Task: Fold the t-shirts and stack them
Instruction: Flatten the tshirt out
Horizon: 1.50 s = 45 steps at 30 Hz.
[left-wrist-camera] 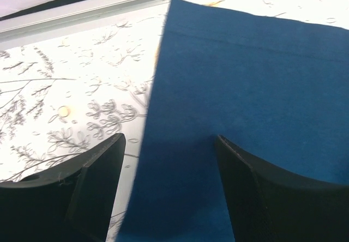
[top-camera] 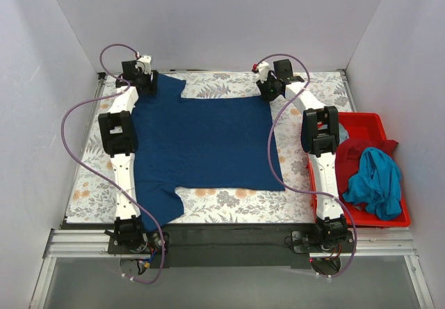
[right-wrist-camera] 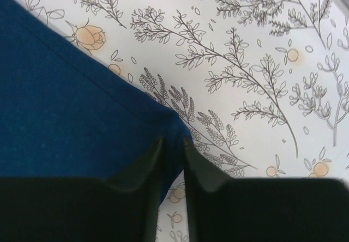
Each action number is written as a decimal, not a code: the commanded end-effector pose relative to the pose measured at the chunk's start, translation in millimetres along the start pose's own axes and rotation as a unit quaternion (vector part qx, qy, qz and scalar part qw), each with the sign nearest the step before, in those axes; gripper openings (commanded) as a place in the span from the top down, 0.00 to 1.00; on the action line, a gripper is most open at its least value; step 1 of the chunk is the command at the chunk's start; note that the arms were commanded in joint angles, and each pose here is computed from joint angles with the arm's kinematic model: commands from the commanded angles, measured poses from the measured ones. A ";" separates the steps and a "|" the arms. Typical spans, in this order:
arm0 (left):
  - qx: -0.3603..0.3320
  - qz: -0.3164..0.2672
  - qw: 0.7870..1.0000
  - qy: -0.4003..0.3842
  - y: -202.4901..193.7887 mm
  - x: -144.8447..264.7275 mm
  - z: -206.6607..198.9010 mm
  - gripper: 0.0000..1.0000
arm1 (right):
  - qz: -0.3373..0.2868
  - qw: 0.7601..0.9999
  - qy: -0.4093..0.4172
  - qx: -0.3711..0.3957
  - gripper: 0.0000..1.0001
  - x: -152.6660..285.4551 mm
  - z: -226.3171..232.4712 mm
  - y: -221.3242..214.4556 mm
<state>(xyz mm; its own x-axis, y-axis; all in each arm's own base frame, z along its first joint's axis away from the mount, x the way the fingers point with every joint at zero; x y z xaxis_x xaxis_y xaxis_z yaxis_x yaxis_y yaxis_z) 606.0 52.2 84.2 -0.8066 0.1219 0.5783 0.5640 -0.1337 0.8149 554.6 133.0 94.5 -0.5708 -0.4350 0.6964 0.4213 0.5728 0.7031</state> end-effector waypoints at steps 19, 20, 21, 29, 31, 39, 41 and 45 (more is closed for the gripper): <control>0.037 0.020 0.999 0.009 13.4 40.1 16.7 0.40 | 0.000 0.999 0.007 0.046 0.99 0.1 4.7 -1.0; 0.039 0.016 0.999 0.009 17.6 44.4 16.2 0.34 | -0.001 0.999 0.009 0.048 0.99 0.8 5.6 0.1; 0.044 0.019 0.999 0.005 15.0 46.3 15.1 0.32 | -0.003 0.999 0.009 0.049 0.99 1.5 5.8 0.6; 0.070 0.002 0.998 0.000 30.0 55.4 16.6 0.33 | -0.002 0.998 0.008 0.057 0.99 1.4 6.9 2.2; 0.077 0.006 0.997 0.005 28.4 53.7 18.1 0.32 | -0.002 0.998 0.007 0.057 0.99 2.4 6.8 2.6; 0.102 -0.019 0.995 -0.003 42.4 60.8 20.2 0.27 | -0.002 0.998 0.004 0.063 0.99 5.2 5.9 4.2; 0.102 -0.014 0.995 -0.007 41.0 61.5 19.1 0.28 | -0.003 0.998 0.003 0.065 0.99 5.3 5.4 4.9; 0.103 0.010 0.995 -0.006 31.5 61.3 18.9 0.32 | -0.002 0.998 0.001 0.067 0.99 6.1 4.9 5.1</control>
<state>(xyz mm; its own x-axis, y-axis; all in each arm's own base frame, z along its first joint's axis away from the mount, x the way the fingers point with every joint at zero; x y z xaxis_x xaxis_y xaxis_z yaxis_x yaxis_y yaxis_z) 580.3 72.0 89.2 -0.7489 0.1341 0.6490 0.6605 0.0702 0.7476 556.2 137.9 92.3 -0.5764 -0.4502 0.6820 0.3200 0.6436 0.6953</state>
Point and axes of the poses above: each gripper's point midway between its finger pads, its own x axis back along the fingers, its own z axis along the line the jaws close on, y = z × x, the point moved 9 cm from there along x, back along the fingers, and after that the axes turned 2 degrees about x, right-handed, at the moved point
